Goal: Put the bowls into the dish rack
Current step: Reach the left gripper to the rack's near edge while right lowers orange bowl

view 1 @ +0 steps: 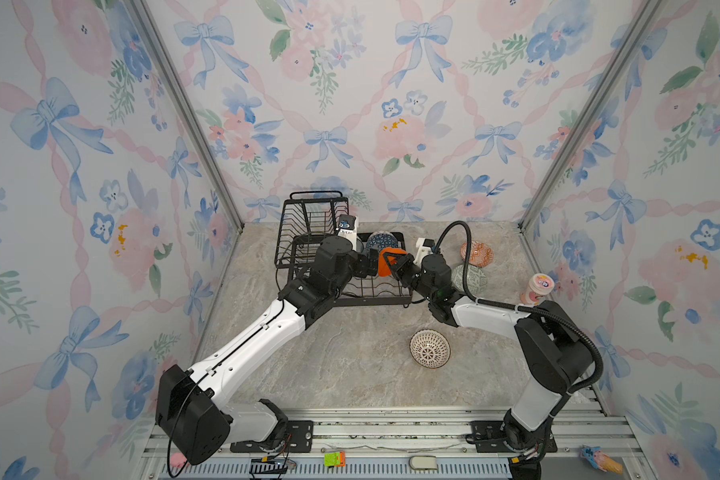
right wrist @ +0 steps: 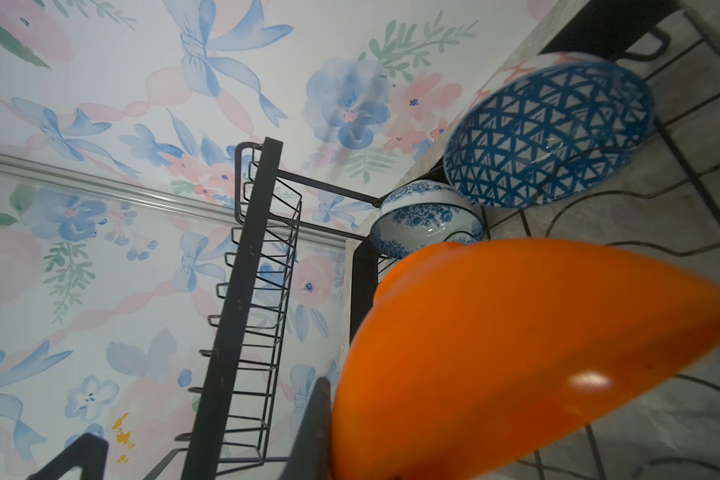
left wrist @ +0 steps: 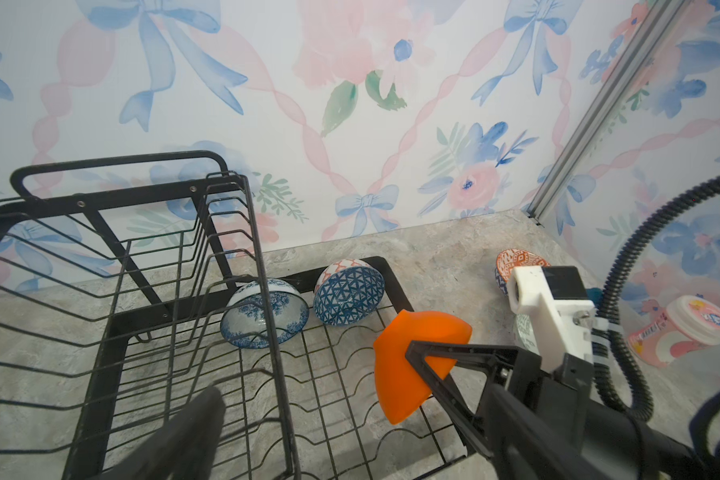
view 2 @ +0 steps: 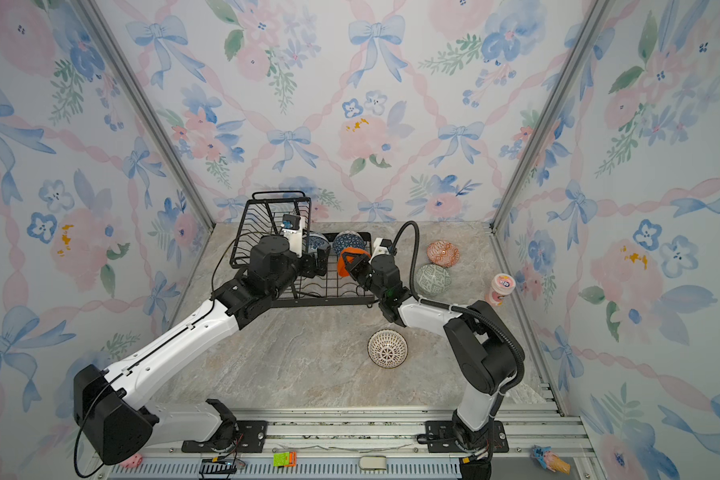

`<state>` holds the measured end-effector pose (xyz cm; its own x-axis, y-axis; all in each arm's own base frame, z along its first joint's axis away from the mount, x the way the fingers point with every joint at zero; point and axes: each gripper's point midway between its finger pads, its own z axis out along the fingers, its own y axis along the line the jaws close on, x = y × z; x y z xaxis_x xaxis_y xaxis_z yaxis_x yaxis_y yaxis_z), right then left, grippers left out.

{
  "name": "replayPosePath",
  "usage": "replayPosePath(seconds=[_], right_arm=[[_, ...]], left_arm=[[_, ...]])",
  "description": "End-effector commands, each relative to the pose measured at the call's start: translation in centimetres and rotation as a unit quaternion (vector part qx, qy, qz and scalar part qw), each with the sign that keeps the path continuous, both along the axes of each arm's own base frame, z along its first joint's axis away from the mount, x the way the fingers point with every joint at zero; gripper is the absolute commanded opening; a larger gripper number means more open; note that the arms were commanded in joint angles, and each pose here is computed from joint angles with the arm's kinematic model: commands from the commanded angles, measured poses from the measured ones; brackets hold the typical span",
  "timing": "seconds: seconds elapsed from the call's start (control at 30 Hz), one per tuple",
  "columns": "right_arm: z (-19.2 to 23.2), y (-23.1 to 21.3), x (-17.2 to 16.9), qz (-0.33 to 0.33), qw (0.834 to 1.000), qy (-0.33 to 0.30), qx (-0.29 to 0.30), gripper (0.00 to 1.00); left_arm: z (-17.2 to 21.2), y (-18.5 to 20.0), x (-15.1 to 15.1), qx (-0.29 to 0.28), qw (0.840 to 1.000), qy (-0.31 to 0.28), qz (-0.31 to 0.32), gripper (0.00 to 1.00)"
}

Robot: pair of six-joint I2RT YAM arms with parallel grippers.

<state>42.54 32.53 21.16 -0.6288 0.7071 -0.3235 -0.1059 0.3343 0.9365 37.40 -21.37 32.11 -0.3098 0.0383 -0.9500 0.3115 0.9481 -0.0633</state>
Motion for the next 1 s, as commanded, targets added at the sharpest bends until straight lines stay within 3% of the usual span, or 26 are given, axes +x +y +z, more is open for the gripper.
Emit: replayPosePath(seconds=[0.0, 0.2, 0.33, 0.53, 0.97], right_arm=[[4.2, 1.5, 0.8, -0.004, 0.997, -0.069, 0.024, 0.00], [3.4, 4.0, 1.4, 0.012, 0.996, -0.085, 0.017, 0.00], [2.8, 5.3, 2.1, 0.018, 0.996, -0.090, 0.004, 0.00], [1.8, 7.1, 3.1, 0.026, 0.995, -0.091, 0.013, 0.00], [-0.7, 9.9, 5.3, 0.040, 0.996, -0.077, 0.020, 0.00]], left_arm=[[-0.8, 0.2, -0.9, 0.054, 0.997, 0.007, -0.048, 0.98], [-1.3, 2.6, -0.8, 0.084, 0.996, 0.001, -0.034, 0.98], [-0.7, 2.1, -0.7, 0.088, 0.994, -0.007, -0.062, 0.98], [-1.2, 3.2, 0.2, 0.109, 0.993, -0.006, -0.045, 0.98], [-2.2, 5.8, 1.0, 0.049, 0.998, 0.012, -0.027, 0.98]])
